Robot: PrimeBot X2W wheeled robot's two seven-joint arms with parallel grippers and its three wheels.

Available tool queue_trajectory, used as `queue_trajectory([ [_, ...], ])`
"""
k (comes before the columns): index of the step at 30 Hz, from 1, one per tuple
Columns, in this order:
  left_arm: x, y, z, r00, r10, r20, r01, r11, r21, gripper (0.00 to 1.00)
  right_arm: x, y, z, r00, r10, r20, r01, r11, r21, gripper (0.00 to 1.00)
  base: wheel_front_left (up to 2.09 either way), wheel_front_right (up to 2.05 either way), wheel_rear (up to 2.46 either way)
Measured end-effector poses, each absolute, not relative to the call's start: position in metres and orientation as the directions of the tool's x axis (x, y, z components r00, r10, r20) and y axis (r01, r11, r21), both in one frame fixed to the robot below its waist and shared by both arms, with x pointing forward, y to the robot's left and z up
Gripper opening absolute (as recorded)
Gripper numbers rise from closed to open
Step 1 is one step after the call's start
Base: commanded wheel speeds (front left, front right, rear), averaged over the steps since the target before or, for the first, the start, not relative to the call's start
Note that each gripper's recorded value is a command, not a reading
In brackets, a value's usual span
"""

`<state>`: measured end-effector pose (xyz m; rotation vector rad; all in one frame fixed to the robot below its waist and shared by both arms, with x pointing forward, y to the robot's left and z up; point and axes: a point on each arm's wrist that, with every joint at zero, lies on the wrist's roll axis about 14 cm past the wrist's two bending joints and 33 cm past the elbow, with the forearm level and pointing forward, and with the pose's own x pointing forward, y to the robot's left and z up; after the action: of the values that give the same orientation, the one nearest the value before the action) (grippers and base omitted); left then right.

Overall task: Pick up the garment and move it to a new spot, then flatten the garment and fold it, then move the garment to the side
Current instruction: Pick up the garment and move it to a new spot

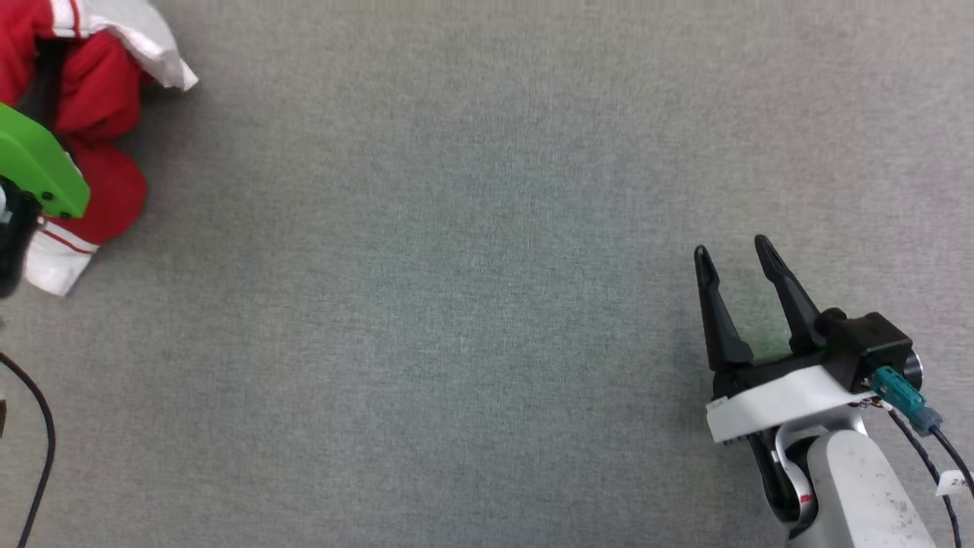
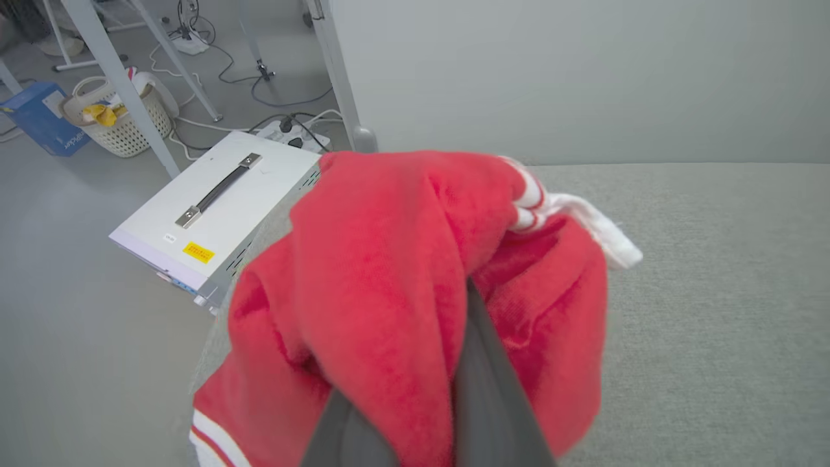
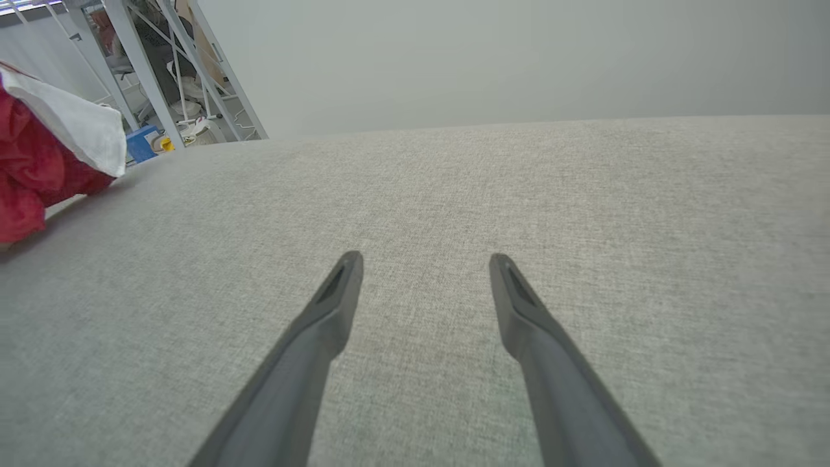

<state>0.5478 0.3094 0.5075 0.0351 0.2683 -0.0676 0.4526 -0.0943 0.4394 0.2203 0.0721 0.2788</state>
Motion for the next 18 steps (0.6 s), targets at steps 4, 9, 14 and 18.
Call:
queue_trajectory([
  [4, 0.537, 0.282, 0.571, 0.986, -0.13, -0.106, 0.143, 0.983, 0.116, 0.0, 0.44, -0.101, 0.466, 0.966, 0.26, 0.01, -0.255, 0.938, 0.235, 1.0, 0.0, 0.0, 0.0],
  [9, 0.526, 0.247, 0.617, 0.978, -0.21, 0.006, 0.207, 0.966, 0.154, 0.0, 0.428, -0.112, 0.487, 0.972, 0.229, 0.052, -0.235, 0.945, 0.225, 1.0, 0.0, 0.0, 0.0],
  [14, 0.513, 0.192, 0.638, 0.944, -0.322, 0.073, 0.311, 0.941, 0.131, 0.0, 0.416, -0.136, 0.504, 0.983, 0.162, 0.088, -0.178, 0.96, 0.215, 1.0, 0.0, 0.0, 0.0],
  [18, 0.501, 0.123, 0.625, 0.891, -0.448, 0.072, 0.443, 0.893, 0.081, 0.0, 0.402, -0.171, 0.514, 0.992, 0.063, 0.109, -0.084, 0.976, 0.202, 1.0, 0.0, 0.0, 0.0],
])
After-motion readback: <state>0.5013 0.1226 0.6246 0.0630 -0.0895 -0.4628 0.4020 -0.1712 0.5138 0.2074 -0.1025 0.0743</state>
